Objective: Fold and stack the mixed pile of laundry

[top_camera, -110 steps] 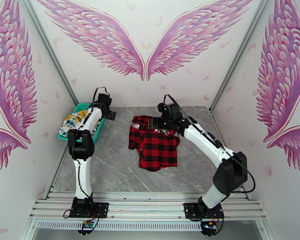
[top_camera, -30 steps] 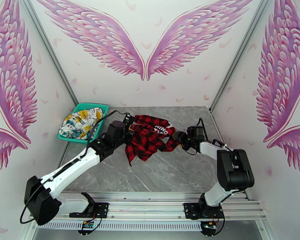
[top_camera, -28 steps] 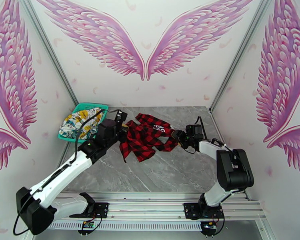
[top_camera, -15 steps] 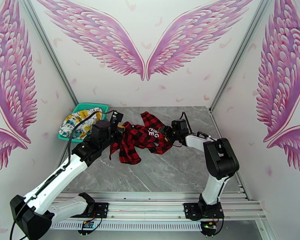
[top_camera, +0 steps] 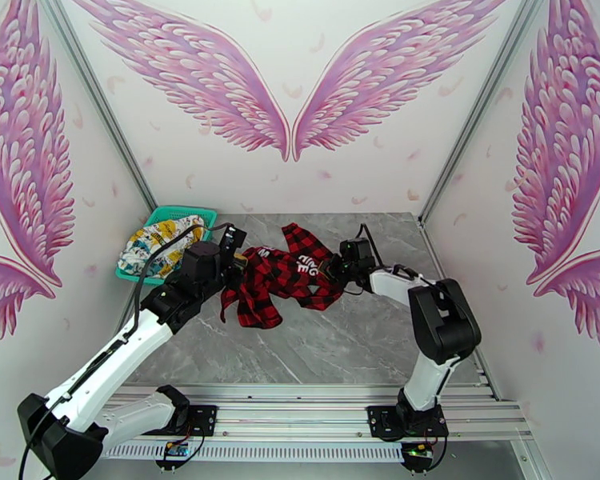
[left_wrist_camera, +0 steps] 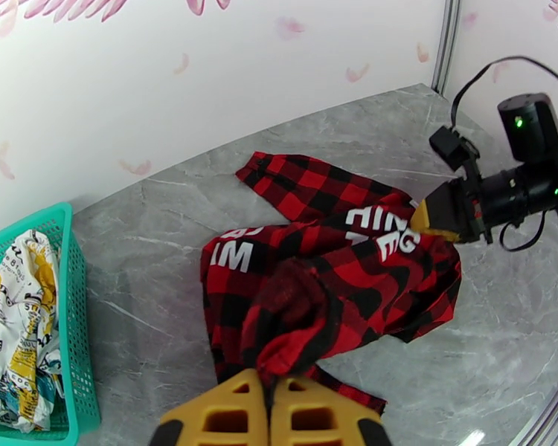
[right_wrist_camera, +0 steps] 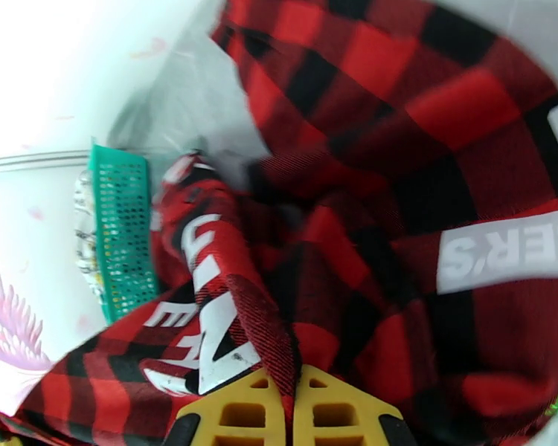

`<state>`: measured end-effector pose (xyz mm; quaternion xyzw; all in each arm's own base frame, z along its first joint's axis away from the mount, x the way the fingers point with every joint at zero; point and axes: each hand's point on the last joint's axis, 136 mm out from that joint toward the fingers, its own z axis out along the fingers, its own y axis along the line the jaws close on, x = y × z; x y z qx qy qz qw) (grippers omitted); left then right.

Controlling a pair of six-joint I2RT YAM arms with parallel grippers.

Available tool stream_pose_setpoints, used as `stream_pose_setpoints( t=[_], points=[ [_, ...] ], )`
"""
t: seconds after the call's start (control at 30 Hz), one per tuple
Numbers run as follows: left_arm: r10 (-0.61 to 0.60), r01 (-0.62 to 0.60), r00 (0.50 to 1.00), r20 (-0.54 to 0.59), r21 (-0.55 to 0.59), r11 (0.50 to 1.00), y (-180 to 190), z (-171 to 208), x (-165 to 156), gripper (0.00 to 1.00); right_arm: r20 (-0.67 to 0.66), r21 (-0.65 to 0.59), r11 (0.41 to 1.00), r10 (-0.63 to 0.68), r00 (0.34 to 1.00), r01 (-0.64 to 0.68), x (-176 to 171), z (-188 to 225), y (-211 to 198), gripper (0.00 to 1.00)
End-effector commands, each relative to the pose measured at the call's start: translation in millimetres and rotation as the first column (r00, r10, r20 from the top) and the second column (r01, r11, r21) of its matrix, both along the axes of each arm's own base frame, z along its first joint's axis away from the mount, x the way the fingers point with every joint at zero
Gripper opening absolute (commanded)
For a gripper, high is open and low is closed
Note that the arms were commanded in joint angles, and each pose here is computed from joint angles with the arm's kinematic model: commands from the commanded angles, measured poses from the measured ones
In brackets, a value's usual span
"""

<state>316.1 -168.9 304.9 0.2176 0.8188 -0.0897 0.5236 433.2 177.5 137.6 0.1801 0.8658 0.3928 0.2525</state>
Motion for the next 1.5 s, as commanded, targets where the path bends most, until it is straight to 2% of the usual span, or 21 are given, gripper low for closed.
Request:
stream_pose_setpoints(
  t=[0.0,0.07,0.13,0.27,0.37,0.47,0.6,0.67,0.77,0.9,0.97,1.03,1.07,1.1,1.2,1.3,1.37,1.47],
  points=[
    [-0.082,0.094,0.978,0.194,-0.056,0.994,10.9,87.5,-39.8,0.0,0.231,-0.155,0.985,-0.034,0.972,0.071,-12.8,96.6,-41.7,0.0],
    [-0.197,0.225,0.944,0.264,-0.082,0.971,5.8,120.6,-73.5,0.0,0.353,-0.241,0.961,-0.046,0.934,0.138,-32.9,152.5,-63.4,0.0],
    [-0.252,0.308,0.904,0.346,-0.114,0.945,8.2,160.1,-104.1,0.0,0.461,-0.286,0.937,-0.049,0.886,0.201,-56.1,204.4,-80.0,0.0],
    [-0.274,0.367,0.857,0.436,-0.145,0.919,22.8,214.2,-146.4,0.0,0.612,-0.33,0.901,-0.021,0.79,0.28,-109.0,295.3,-100.9,0.0],
    [-0.243,0.353,0.842,0.481,-0.151,0.924,37.0,240.4,-162.9,0.0,0.662,-0.369,0.877,0.017,0.749,0.307,-142.0,340.0,-110.5,0.0],
    [-0.142,0.25,0.867,0.477,-0.172,0.953,53.7,252.7,-154.6,0.0,0.685,-0.386,0.867,0.042,0.727,0.314,-160.7,367.4,-114.0,0.0],
    [0.031,0.032,0.925,0.379,-0.161,0.986,64.9,243.8,-104.3,0.0,0.699,-0.397,0.858,0.053,0.713,0.326,-151.5,380.9,-113.9,0.0],
    [0.074,-0.036,0.942,0.328,-0.121,0.992,59.4,234.4,-73.2,0.0,0.665,-0.425,0.854,0.07,0.743,0.3,-126.9,370.8,-108.2,0.0],
    [0.103,-0.087,0.964,0.246,-0.076,0.993,44.4,211.7,-14.7,0.0,0.597,-0.438,0.873,0.103,0.796,0.215,-70.5,339.3,-88.4,0.0],
    [0.098,-0.089,0.99,0.097,-0.097,0.991,26.0,155.9,81.5,0.0,0.482,-0.453,0.884,0.132,0.866,0.117,19.8,271.6,-63.5,0.0],
    [0.143,-0.141,0.99,0.019,-0.081,0.987,26.4,118.7,130.8,0.0,0.445,-0.478,0.869,0.112,0.888,0.129,64.3,234.4,-61.5,0.01],
    [0.2,-0.201,0.979,-0.05,-0.03,0.979,28.0,76.9,174.4,0.02,0.399,-0.509,0.85,0.096,0.912,0.133,101.1,196.3,-61.5,0.23],
    [0.22,-0.222,0.972,-0.087,-0.009,0.975,27.3,55.2,192.9,0.15,0.369,-0.531,0.837,0.09,0.925,0.131,114.4,179.4,-61.6,0.39],
    [0.227,-0.228,0.965,-0.128,0.006,0.974,24.7,33.7,207.5,0.28,0.33,-0.551,0.825,0.079,0.941,0.124,123.3,161.7,-62.9,0.49],
    [0.252,-0.25,0.94,-0.229,0.038,0.967,19.9,-18.2,228.4,0.48,0.251,-0.571,0.818,0.085,0.964,0.077,121.1,132.1,-62.1,0.6],
    [0.285,-0.278,0.92,-0.269,0.064,0.959,21.8,-42.5,222.0,0.6,0.198,-0.572,0.819,0.087,0.976,0.044,90.9,109.8,-66.0,0.66],
    [0.314,-0.304,0.908,-0.278,0.08,0.949,27.4,-53.7,207.0,0.62,0.148,-0.573,0.819,0.084,0.985,0.016,58.7,91.8,-69.4,0.67],
    [0.303,-0.306,0.9,-0.313,0.041,0.951,26.2,-72.7,171.9,0.62,0.075,-0.554,0.829,0.132,0.988,-0.068,-2.9,58.8,-52.9,0.66]
  ],
)
